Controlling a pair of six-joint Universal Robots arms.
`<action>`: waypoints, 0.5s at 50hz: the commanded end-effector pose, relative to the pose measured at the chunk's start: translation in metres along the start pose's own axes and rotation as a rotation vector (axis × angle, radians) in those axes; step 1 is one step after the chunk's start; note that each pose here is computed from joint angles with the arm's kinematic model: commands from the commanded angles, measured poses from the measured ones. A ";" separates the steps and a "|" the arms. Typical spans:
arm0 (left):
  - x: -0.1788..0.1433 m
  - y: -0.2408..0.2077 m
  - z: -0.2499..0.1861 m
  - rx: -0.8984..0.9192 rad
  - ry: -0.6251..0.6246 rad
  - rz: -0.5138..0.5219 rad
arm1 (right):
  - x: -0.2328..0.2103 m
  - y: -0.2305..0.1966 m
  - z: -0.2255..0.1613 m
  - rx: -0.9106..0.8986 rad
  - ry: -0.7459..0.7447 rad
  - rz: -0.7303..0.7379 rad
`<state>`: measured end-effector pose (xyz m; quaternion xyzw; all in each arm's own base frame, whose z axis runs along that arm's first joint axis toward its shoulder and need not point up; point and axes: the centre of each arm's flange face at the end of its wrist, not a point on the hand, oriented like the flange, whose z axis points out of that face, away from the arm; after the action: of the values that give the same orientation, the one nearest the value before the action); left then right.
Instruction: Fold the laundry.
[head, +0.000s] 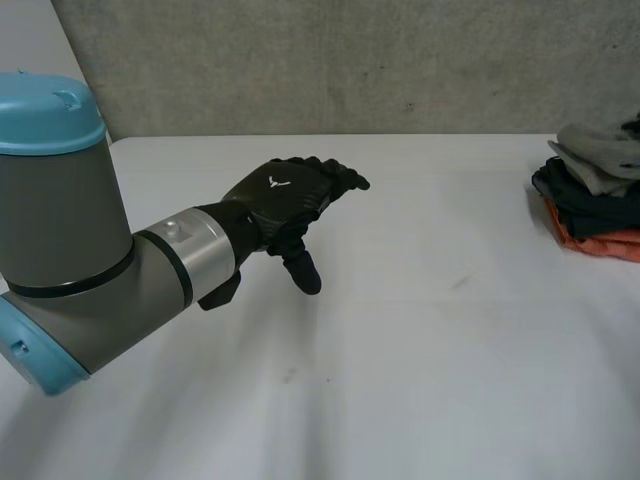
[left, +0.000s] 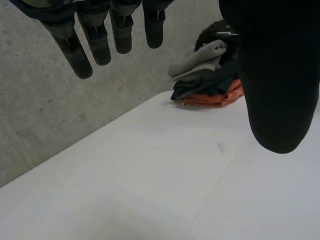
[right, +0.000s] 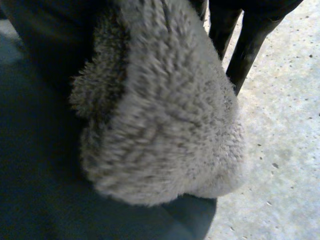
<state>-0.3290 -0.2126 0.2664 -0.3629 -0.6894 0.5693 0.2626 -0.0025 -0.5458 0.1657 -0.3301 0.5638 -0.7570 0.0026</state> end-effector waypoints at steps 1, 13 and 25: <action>0.001 -0.005 -0.002 0.016 0.002 -0.029 | 0.022 -0.054 -0.004 -0.001 0.013 0.005; 0.002 -0.013 -0.008 0.038 -0.001 -0.024 | 0.036 -0.167 -0.015 -0.008 0.083 0.003; -0.017 -0.058 -0.035 0.190 -0.114 0.018 | -0.085 -0.286 -0.011 -0.034 0.143 0.181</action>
<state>-0.3206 -0.2050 0.3033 -0.3417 -0.6634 0.6069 0.2736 0.0925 -0.4514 0.3546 -0.2739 0.5782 -0.7685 -0.0040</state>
